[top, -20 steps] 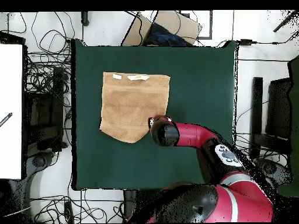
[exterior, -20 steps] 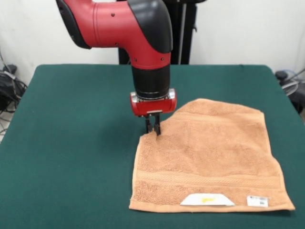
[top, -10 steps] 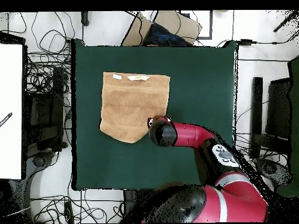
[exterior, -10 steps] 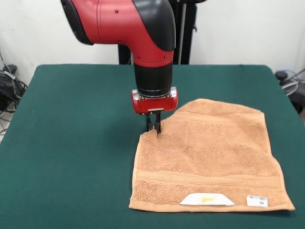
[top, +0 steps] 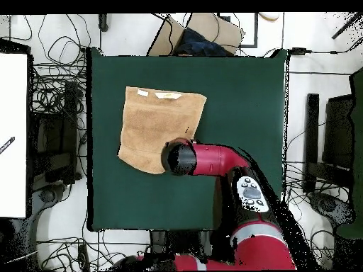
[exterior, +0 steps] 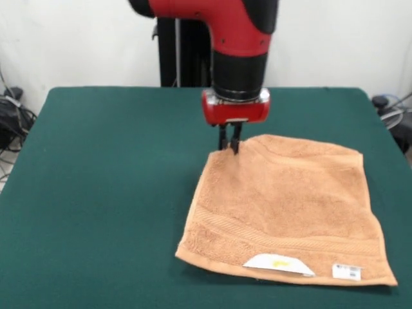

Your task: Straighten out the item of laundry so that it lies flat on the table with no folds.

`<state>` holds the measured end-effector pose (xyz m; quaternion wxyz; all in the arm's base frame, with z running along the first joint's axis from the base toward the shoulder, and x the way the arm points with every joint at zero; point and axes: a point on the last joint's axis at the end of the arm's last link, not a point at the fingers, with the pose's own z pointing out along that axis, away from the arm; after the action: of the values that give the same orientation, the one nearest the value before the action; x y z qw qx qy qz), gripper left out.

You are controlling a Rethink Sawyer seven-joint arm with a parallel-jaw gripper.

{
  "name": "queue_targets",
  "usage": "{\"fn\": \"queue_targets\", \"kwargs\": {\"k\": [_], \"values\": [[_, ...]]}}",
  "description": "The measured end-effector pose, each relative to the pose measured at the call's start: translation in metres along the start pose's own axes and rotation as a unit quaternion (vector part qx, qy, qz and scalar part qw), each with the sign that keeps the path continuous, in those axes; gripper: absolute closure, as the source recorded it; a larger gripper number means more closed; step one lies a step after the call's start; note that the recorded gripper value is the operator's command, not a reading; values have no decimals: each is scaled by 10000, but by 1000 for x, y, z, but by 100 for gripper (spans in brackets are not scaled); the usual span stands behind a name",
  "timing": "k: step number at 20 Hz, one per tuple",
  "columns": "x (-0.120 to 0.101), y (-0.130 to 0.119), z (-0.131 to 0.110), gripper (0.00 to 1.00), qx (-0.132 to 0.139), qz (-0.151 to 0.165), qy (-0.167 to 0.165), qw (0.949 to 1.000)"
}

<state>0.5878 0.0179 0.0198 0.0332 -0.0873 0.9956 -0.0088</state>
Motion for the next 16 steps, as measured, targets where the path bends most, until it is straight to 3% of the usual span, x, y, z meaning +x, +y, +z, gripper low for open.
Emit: {"fn": "queue_targets", "kwargs": {"k": [7,8,16], "values": [[-5,6,-2,100,-71,138,5,9999],[-5,4,0,0,-82,171,19,9998],[6,-2,14,0,-153,269,159,9994]]}}
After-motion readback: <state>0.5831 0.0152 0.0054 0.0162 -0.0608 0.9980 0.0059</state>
